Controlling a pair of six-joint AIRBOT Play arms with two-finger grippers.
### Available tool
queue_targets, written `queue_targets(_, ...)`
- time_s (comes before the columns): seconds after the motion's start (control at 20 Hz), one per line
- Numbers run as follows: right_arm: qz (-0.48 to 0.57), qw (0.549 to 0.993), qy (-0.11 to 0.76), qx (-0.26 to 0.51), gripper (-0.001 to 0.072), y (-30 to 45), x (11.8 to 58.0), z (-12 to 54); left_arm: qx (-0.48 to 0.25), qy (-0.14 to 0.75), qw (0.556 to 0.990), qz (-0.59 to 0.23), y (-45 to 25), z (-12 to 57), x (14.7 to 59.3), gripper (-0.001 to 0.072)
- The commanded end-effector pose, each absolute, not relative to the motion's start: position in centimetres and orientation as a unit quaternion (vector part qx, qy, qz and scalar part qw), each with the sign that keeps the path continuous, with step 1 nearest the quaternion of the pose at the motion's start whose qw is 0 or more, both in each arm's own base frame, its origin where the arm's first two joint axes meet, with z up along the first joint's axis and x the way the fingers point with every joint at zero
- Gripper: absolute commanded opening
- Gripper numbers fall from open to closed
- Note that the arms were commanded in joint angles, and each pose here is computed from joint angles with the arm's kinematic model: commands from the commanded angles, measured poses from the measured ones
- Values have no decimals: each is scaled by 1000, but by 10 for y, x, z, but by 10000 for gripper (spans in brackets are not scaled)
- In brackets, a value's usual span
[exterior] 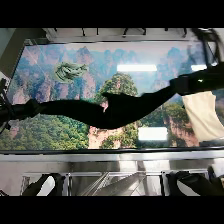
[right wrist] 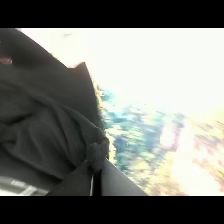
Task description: Fold the shirts.
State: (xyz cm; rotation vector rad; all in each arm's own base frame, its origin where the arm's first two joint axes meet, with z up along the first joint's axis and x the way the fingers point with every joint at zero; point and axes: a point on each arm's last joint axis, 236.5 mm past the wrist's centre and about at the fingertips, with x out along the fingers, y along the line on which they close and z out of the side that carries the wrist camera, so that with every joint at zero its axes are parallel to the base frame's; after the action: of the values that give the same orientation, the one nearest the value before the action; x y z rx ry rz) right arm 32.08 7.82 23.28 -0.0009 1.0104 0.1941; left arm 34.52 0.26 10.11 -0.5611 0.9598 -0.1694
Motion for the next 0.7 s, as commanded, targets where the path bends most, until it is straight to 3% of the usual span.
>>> queue_targets(0.0,17,901,432,41,29,20,307,254,-228,407,883,-51,18,157,347,14)
queue_targets(0.25,-29,915,399,46,29,-16,285,275,-182,338,923,-29,24,240,330,14)
queue_targets(0.65,-30,961,272,34,29,-14,249,346,-97,174,980,7,10,414,256,13)
